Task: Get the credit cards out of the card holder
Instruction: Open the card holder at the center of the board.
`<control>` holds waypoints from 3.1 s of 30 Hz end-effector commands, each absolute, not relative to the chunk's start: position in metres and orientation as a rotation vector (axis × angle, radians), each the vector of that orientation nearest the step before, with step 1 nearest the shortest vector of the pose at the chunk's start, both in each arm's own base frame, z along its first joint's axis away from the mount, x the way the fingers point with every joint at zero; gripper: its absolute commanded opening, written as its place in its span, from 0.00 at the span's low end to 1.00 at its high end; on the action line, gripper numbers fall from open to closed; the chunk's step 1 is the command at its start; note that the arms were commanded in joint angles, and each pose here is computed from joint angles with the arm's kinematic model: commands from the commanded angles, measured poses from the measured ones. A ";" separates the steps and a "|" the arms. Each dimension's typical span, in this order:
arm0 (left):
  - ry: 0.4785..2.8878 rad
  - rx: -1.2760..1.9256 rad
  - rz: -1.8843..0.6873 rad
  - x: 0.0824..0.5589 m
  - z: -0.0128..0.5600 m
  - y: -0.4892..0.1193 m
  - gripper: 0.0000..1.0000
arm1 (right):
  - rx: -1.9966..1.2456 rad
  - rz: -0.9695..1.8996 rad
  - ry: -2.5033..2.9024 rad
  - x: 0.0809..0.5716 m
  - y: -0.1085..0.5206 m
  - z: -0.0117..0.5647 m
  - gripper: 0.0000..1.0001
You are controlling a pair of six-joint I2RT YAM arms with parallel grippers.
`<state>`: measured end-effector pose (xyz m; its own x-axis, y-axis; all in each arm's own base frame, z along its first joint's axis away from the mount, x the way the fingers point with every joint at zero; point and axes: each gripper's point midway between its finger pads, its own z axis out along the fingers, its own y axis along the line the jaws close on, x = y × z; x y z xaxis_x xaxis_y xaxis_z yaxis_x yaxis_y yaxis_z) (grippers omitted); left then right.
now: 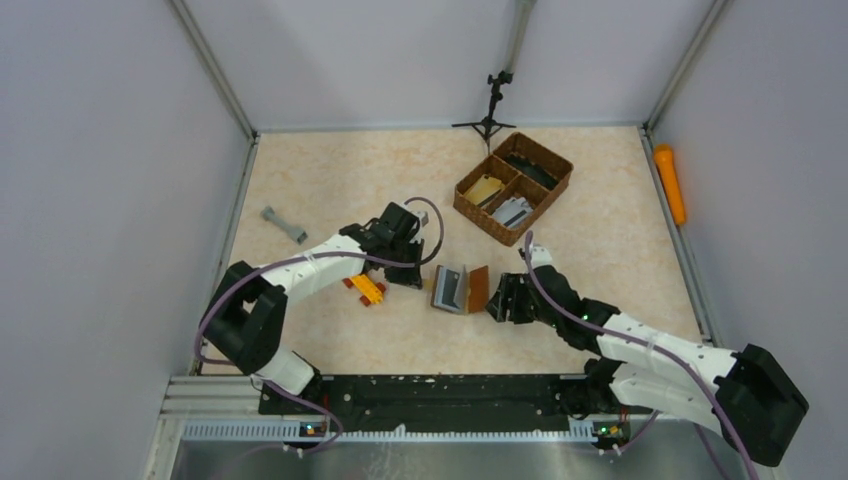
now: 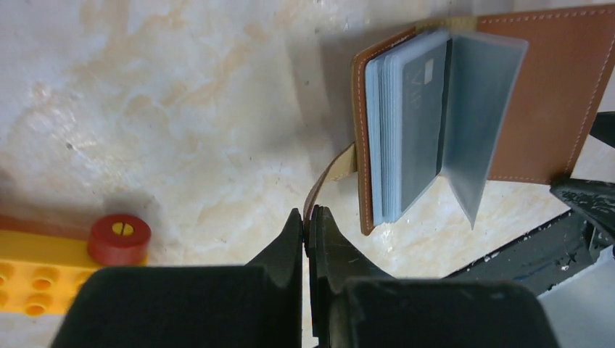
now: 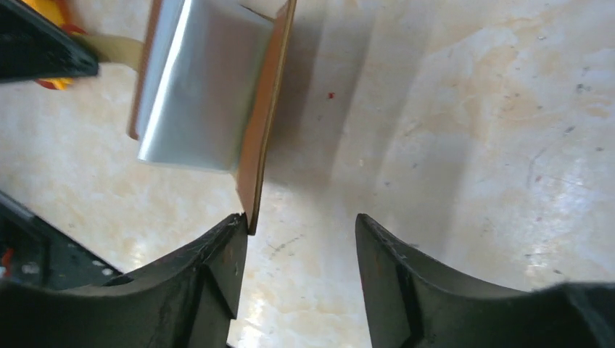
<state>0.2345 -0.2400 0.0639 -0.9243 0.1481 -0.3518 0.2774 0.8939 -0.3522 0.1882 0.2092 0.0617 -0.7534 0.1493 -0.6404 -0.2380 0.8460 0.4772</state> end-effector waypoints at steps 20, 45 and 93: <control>2.315 0.655 -0.972 0.250 0.107 -0.295 0.02 | -0.224 0.654 2.231 0.236 0.245 0.162 0.75; 2.325 0.667 -0.996 0.246 0.104 -0.296 0.04 | -0.067 0.529 2.395 0.248 0.236 0.086 0.75; 2.290 0.678 -1.027 0.242 0.111 -0.297 0.04 | -0.190 0.400 2.469 0.275 0.248 0.065 0.60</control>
<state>0.2336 -0.2909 0.0908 -0.7760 0.2426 -0.5822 0.5877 0.6133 -0.5277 0.2616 0.2485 0.0573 -0.8162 -0.0432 -0.5761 -0.2343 0.9362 0.2618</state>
